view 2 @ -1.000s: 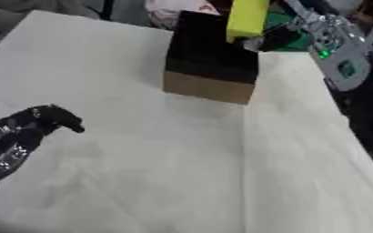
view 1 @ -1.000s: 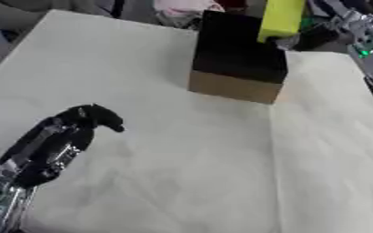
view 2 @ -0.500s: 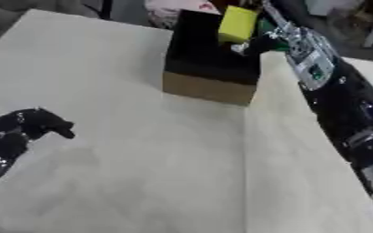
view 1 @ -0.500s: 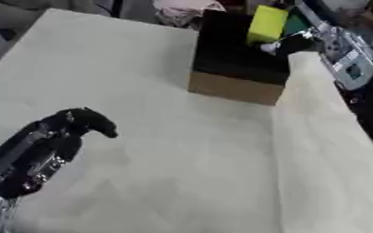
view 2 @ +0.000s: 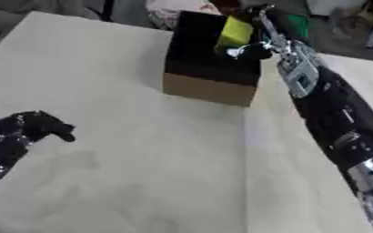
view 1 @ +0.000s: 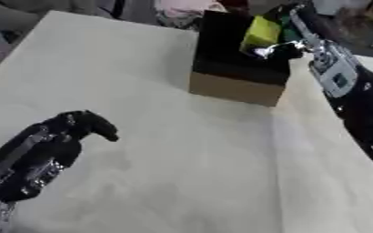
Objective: Pick up objects on the table and place them in the box.
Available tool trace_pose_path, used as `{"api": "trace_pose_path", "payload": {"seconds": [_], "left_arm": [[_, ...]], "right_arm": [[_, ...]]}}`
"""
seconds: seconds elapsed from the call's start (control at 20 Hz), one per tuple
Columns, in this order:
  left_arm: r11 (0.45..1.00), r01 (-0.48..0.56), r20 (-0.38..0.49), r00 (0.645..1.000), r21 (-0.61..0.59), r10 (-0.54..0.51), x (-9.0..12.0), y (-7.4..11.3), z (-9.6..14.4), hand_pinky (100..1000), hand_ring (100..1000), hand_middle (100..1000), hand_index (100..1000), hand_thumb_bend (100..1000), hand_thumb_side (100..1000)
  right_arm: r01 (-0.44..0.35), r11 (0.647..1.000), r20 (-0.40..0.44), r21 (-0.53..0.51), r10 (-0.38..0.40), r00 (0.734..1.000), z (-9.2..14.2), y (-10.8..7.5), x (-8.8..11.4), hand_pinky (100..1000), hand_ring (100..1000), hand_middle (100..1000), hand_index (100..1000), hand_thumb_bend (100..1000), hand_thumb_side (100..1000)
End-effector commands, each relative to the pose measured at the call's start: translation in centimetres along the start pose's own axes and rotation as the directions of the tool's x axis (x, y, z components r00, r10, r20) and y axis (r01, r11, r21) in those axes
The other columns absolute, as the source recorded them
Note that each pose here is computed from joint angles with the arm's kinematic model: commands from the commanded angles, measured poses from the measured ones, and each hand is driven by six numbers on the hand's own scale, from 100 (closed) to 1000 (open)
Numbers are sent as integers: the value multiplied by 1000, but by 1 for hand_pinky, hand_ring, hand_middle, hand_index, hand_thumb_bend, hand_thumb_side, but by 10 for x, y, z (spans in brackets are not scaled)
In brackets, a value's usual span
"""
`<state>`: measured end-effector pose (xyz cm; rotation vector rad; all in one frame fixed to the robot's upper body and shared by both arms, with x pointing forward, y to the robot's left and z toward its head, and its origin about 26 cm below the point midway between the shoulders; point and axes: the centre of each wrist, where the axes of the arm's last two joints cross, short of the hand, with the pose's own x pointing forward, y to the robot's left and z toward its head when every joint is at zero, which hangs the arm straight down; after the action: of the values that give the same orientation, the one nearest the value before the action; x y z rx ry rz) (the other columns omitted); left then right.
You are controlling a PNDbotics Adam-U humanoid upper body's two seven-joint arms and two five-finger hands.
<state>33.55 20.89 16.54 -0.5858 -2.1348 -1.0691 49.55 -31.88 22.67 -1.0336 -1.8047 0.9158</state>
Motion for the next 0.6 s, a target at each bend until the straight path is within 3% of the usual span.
{"api": "trace_pose_path", "payload": {"seconds": [0.05, 0.4, 0.6], "left_arm": [[1000, 19, 28, 999, -17, -19, 8, 3, -4, 899, 719, 697, 806, 132, 663], [1000, 16, 20, 1000, -13, -15, 7, 3, -2, 899, 717, 697, 807, 138, 663], [1000, 13, 17, 1000, -9, -12, 6, 2, -1, 898, 716, 697, 807, 138, 663]], "right_arm": [[-26, 999, -5, -29, 26, 1000, -2, -14, -4, 748, 922, 768, 863, 688, 293], [10, 999, -20, -45, -11, 1000, 1, -21, -9, 832, 1000, 856, 928, 812, 300], [48, 997, -31, -63, -50, 998, 2, -29, -9, 836, 1000, 856, 930, 802, 293]]}}
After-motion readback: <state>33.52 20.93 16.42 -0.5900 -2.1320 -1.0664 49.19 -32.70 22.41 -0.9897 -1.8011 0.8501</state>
